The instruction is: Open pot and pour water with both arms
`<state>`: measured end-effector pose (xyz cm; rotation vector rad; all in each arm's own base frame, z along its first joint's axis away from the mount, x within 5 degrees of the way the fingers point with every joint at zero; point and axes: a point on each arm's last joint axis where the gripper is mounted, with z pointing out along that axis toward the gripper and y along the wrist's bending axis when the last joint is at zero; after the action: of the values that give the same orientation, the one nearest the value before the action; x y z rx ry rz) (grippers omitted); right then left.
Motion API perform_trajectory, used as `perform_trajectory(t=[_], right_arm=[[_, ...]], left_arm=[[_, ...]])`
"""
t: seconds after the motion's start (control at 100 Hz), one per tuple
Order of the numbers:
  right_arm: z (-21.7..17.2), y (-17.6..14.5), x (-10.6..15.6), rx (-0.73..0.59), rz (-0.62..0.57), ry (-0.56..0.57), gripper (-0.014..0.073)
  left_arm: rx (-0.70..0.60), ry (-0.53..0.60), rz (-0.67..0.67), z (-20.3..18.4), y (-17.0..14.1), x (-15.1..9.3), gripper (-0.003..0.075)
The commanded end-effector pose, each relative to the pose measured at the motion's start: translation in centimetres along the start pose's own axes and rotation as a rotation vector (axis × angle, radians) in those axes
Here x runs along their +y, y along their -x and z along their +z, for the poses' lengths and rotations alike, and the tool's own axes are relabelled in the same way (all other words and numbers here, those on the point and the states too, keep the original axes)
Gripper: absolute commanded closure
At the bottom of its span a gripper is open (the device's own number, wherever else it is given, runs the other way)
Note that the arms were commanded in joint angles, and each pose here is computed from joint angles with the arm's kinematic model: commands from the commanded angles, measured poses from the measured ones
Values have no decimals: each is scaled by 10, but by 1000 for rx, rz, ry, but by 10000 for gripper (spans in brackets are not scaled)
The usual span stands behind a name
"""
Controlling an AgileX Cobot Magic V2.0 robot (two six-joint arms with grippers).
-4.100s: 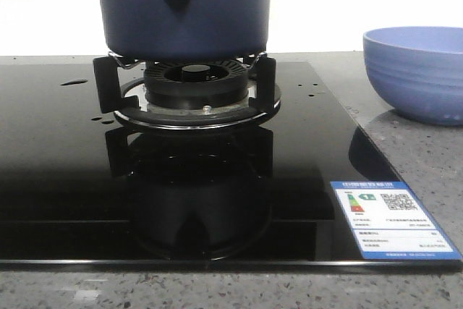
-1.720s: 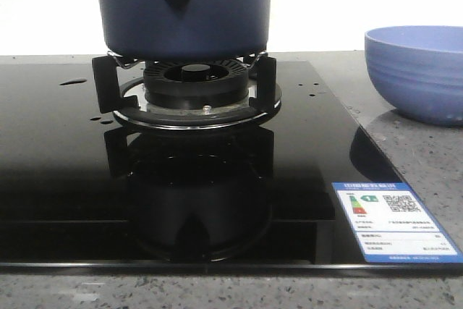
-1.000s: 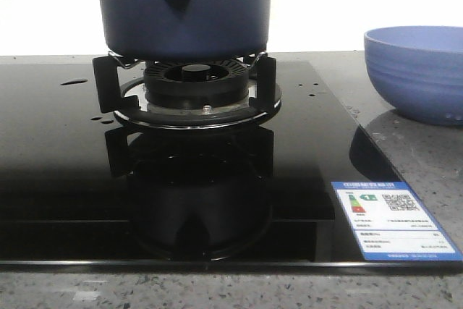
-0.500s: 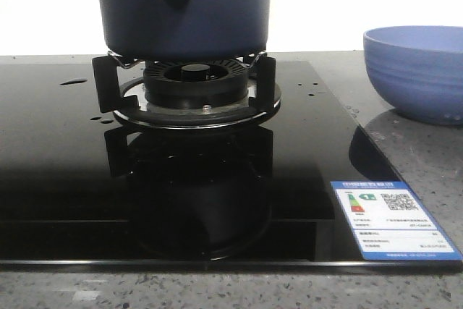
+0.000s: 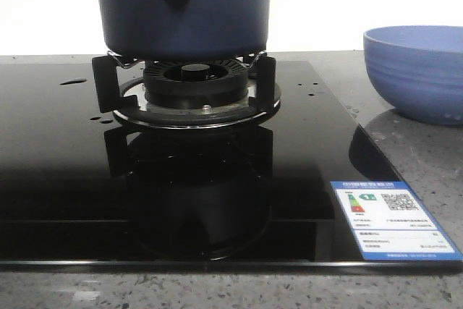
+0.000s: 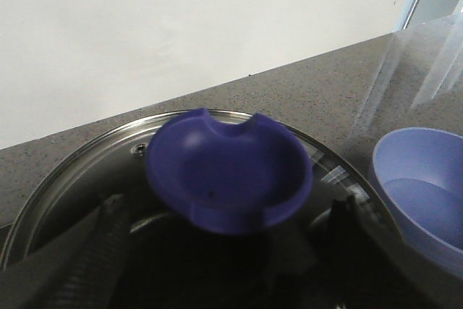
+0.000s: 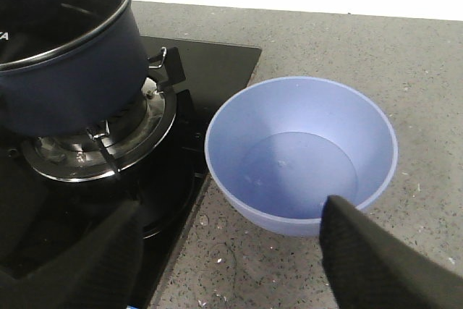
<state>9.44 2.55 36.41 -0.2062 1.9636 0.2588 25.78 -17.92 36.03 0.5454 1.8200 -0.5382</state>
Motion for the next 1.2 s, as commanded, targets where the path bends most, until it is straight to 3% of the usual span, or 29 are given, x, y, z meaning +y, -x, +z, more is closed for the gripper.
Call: perform_trajectory(t=[0.0,0.39,0.63,0.74,1.02,1.19], right_arm=[[-3,14,0,-79,-5,-11,127],[-3,14,0,-77,-5,-10,127],[-3,14,0,-75,-5,-10,127],[-3,14,0,-75,-5,-10,127],[1,13,-2,-54,-17,-21,127],[21,20,-6,49,-2,-6,127]], left_arm=[[-109,22,-6,1,25,-1,189],[-111,31,-5,27,31,2,199],[-108,32,12,27,31,2,323],[-103,29,16,27,30,2,341],[-152,27,29,9,43,-1,341],[-206,59,42,-13,56,8,341]])
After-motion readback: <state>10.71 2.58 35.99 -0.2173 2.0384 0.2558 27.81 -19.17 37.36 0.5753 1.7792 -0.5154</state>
